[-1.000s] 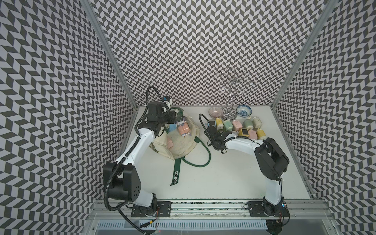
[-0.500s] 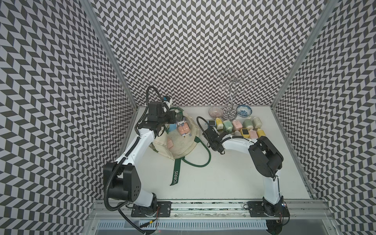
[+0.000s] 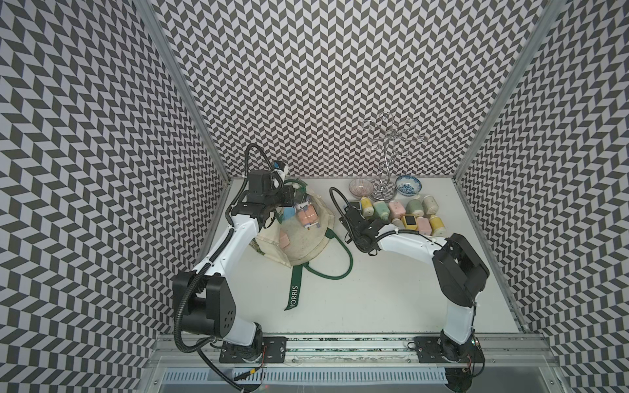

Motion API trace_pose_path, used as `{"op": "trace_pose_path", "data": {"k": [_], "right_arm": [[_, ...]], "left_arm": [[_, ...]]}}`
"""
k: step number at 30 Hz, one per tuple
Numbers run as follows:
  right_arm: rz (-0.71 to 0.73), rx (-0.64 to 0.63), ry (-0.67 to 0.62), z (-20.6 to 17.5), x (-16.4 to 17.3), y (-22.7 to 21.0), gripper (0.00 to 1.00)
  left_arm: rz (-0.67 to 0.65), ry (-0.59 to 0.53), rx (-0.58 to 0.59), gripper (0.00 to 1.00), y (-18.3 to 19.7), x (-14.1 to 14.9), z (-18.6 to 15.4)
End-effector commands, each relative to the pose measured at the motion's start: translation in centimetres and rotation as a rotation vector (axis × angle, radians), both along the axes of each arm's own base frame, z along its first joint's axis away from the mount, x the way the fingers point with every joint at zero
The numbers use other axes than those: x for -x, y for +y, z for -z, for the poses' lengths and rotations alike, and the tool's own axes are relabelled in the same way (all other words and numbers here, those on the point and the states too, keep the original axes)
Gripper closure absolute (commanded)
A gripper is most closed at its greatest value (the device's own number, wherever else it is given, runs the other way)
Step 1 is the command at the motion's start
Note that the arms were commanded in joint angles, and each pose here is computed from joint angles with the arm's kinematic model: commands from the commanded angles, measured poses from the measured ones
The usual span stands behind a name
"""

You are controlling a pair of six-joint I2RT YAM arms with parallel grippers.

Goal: Take out the pencil sharpeners from the tote bags
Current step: Place the pencil sharpener at the center of the board, then adjust the canvas bag at the center of the board.

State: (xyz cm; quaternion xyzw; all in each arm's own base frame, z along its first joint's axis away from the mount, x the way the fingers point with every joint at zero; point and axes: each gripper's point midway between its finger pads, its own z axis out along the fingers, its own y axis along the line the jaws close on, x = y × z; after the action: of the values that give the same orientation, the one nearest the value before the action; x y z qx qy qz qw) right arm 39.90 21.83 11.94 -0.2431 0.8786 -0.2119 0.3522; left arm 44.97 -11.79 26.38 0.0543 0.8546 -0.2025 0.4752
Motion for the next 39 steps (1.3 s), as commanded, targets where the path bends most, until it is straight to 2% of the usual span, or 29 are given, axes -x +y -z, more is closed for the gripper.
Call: {"op": "trace_pose_path", "data": {"k": [1, 7, 12, 16, 18, 22, 26, 28, 31, 34, 37, 39], "right_arm": [[-0.052, -0.194, -0.070, -3.7, -0.1, 2.0, 0.11], [-0.172, -0.458, -0.145, -8.0, 1.1, 4.6, 0.15], [-0.390, -0.744, -0.124, -10.4, 4.0, 8.8, 0.21], [-0.564, -0.880, -0.084, -10.6, 6.2, 11.5, 0.21], [-0.573, -0.885, -0.115, -10.3, 5.7, 11.8, 0.18], [-0.559, -0.795, -0.153, -9.1, 3.3, 12.3, 0.12], [-0.555, -0.729, -0.057, -5.1, 1.0, 13.2, 0.10], [-0.526, -0.737, -0.010, -3.2, 0.6, 13.3, 0.13], [-0.524, -0.824, 0.017, -1.7, 1.0, 13.1, 0.18], [-0.544, -0.844, 0.072, -0.3, 1.1, 13.7, 0.30], [-0.553, -0.831, 0.173, 1.1, 1.6, 14.5, 0.43], [-0.551, -0.853, 0.178, 0.6, 1.9, 14.4, 0.40]], "left_arm": [[0.039, -0.082, 0.014, 1.00, -0.9, 0.7, -3.0], [0.046, -0.093, -0.012, 1.00, -1.2, 0.9, -3.2], [0.033, -0.108, -0.105, 1.00, -1.7, 1.5, -3.1], [0.055, -0.107, -0.124, 1.00, -2.2, 2.4, -3.2], [0.053, -0.096, -0.141, 1.00, -1.8, 3.0, -2.7], [0.085, -0.108, -0.157, 1.00, -1.9, 4.3, -2.5], [0.137, -0.093, -0.166, 1.00, -2.7, 6.7, -0.6], [0.171, -0.049, -0.168, 1.00, -3.2, 8.2, 1.2], [0.249, 0.010, -0.192, 1.00, -4.7, 10.7, 4.4], [0.271, 0.059, -0.250, 1.00, -5.0, 12.0, 7.3], [0.238, 0.068, -0.290, 1.00, -4.4, 11.8, 7.8], [0.205, 0.059, -0.303, 1.00, -3.9, 11.4, 7.3]]}}
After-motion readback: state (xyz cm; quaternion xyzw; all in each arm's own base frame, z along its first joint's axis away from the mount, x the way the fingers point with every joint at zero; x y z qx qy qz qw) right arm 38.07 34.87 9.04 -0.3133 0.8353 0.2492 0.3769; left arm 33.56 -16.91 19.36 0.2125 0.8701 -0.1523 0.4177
